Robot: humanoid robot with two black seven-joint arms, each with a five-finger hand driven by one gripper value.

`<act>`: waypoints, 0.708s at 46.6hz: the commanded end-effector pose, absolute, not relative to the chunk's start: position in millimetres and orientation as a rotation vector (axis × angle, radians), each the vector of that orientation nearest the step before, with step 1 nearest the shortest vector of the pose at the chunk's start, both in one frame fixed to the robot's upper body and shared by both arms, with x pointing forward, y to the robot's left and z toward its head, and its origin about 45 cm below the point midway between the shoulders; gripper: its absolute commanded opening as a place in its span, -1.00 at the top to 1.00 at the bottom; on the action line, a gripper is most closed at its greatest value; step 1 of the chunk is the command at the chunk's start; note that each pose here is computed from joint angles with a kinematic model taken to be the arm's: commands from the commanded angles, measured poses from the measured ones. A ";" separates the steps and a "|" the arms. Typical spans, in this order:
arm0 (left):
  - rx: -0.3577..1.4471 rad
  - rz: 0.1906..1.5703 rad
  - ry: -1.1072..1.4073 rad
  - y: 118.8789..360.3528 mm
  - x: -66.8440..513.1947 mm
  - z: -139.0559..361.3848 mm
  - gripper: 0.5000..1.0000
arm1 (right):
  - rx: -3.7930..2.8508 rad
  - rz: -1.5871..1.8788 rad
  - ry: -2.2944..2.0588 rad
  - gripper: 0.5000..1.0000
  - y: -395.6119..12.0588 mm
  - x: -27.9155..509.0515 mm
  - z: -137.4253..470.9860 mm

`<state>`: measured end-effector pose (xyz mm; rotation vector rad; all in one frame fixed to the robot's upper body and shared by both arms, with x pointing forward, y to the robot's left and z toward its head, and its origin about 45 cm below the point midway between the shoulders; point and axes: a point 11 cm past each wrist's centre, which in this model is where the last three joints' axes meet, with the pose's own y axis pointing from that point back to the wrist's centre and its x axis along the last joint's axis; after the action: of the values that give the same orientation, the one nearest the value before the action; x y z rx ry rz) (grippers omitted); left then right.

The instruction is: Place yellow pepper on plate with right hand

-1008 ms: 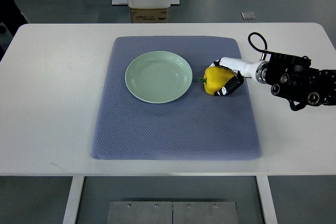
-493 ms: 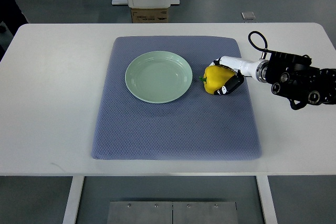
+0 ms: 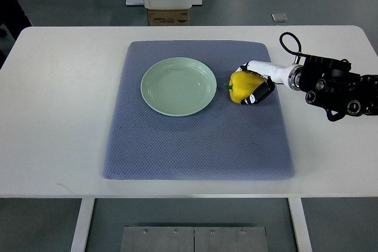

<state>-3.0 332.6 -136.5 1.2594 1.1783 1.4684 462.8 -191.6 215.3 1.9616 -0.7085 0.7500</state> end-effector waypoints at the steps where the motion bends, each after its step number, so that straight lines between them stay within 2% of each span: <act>1: 1.260 1.469 1.178 332.7 -2.9 -136.5 -1.00 | 1.961 0.757 -0.710 1.00 -190.5 464.1 218.3; 33: 1.258 1.471 1.178 332.7 -2.8 -136.5 -1.00 | 1.951 0.796 -0.729 1.00 -190.0 472.5 237.2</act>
<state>-2.9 332.7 -136.5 1.2595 1.1776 1.4690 471.5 -190.6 234.8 1.9510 -0.7286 0.7915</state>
